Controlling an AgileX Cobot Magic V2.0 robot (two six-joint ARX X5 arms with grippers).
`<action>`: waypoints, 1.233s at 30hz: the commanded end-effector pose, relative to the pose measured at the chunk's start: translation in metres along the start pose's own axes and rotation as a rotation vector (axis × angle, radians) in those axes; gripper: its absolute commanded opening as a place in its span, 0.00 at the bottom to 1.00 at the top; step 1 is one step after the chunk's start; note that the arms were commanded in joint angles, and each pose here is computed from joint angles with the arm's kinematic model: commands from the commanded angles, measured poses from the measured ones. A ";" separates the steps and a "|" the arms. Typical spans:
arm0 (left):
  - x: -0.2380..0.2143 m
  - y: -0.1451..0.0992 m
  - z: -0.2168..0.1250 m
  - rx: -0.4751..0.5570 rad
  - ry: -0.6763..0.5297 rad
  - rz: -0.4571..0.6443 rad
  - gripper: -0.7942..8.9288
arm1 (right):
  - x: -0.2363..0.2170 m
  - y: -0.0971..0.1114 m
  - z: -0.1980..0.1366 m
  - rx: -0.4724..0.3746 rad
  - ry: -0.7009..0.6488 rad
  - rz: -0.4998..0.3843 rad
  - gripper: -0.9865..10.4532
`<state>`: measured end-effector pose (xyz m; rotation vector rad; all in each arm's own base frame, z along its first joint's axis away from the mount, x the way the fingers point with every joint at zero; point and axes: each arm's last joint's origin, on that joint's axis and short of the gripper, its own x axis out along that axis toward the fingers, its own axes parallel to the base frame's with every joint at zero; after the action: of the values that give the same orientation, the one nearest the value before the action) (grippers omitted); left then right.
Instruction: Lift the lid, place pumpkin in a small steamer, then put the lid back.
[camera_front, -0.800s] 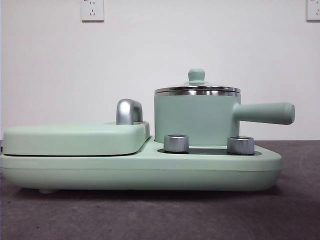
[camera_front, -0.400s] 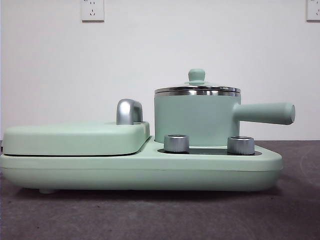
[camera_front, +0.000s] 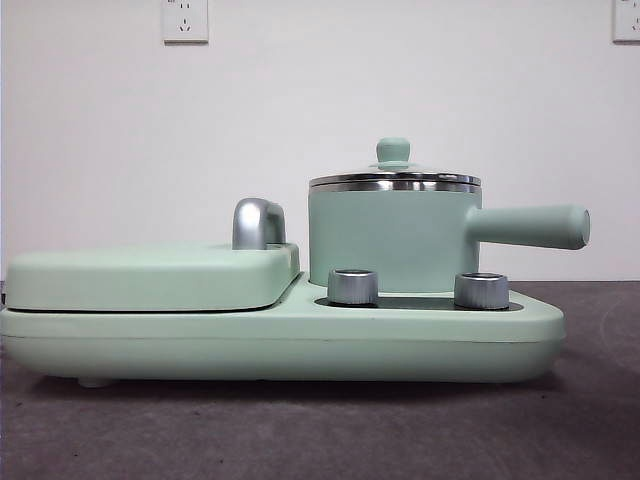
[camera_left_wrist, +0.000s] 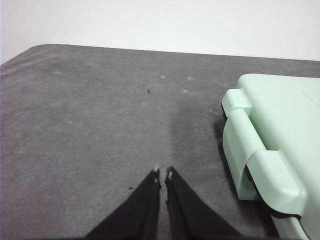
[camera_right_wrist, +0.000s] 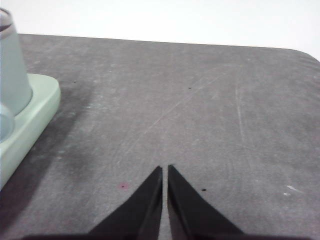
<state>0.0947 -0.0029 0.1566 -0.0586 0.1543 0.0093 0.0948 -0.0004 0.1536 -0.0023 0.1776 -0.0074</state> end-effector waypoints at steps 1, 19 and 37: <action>0.002 0.001 -0.007 0.014 0.022 0.008 0.11 | 0.001 -0.001 -0.002 0.028 -0.002 -0.018 0.10; 0.002 0.001 -0.007 0.014 0.022 0.008 0.11 | 0.001 -0.001 0.001 0.047 -0.037 -0.021 0.10; 0.002 0.001 -0.007 0.014 0.022 0.008 0.11 | 0.001 -0.001 0.001 0.047 -0.037 -0.021 0.10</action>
<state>0.0947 -0.0029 0.1566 -0.0586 0.1543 0.0093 0.0956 -0.0010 0.1548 0.0318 0.1497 -0.0288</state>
